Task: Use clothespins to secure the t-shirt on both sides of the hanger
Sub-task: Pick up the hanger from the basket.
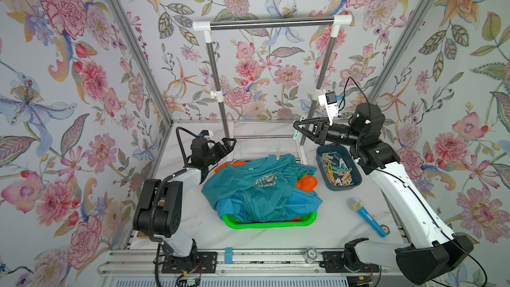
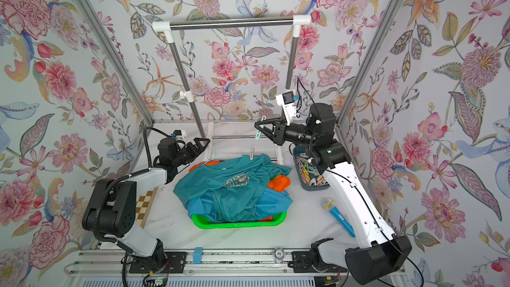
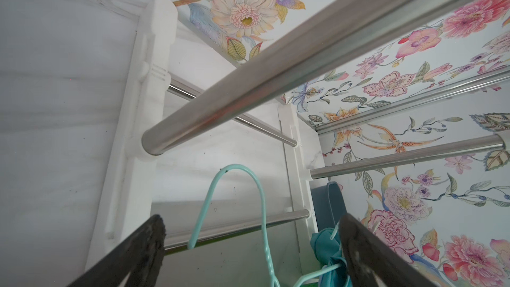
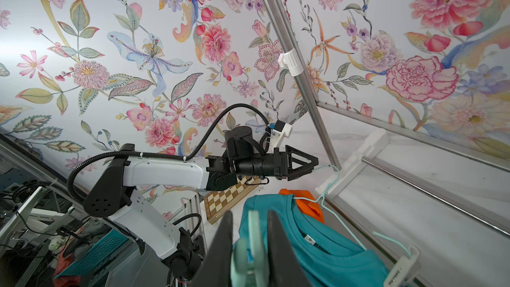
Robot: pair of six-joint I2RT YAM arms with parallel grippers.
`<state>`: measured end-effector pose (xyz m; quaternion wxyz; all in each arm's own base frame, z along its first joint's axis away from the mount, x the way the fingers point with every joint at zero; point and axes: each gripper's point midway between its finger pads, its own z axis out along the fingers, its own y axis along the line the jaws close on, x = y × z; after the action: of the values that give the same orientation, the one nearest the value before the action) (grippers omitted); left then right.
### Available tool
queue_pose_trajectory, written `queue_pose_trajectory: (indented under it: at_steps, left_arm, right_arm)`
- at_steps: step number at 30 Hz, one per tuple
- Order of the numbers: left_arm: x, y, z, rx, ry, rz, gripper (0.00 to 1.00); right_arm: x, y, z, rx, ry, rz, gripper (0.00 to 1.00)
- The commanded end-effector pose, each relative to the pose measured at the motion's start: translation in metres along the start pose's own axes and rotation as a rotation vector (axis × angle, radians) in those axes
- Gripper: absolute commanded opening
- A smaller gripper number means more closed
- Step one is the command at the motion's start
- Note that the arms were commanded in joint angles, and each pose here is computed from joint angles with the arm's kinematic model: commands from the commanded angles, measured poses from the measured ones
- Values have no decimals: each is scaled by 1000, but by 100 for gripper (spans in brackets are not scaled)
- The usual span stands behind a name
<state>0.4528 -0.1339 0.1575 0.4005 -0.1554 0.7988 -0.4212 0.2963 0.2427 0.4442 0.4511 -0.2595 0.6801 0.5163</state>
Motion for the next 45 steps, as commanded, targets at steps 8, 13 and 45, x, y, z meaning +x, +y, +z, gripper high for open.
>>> queue_pose_trajectory:
  at_steps: [8, 13, 45]
  left_arm:
    - [-11, 3, 22, 69, -20, -29, 84]
    - [-14, 2, 30, 115, -35, -55, 69]
    - [-75, -80, -45, 6, -247, 270, 0]
  right_arm:
    - [1, -1, 2, -19, 4, -3, 14]
    - [-1, 0, 1, -20, 1, -3, 15]
    - [-1, -1, 6, -38, -1, 15, 15]
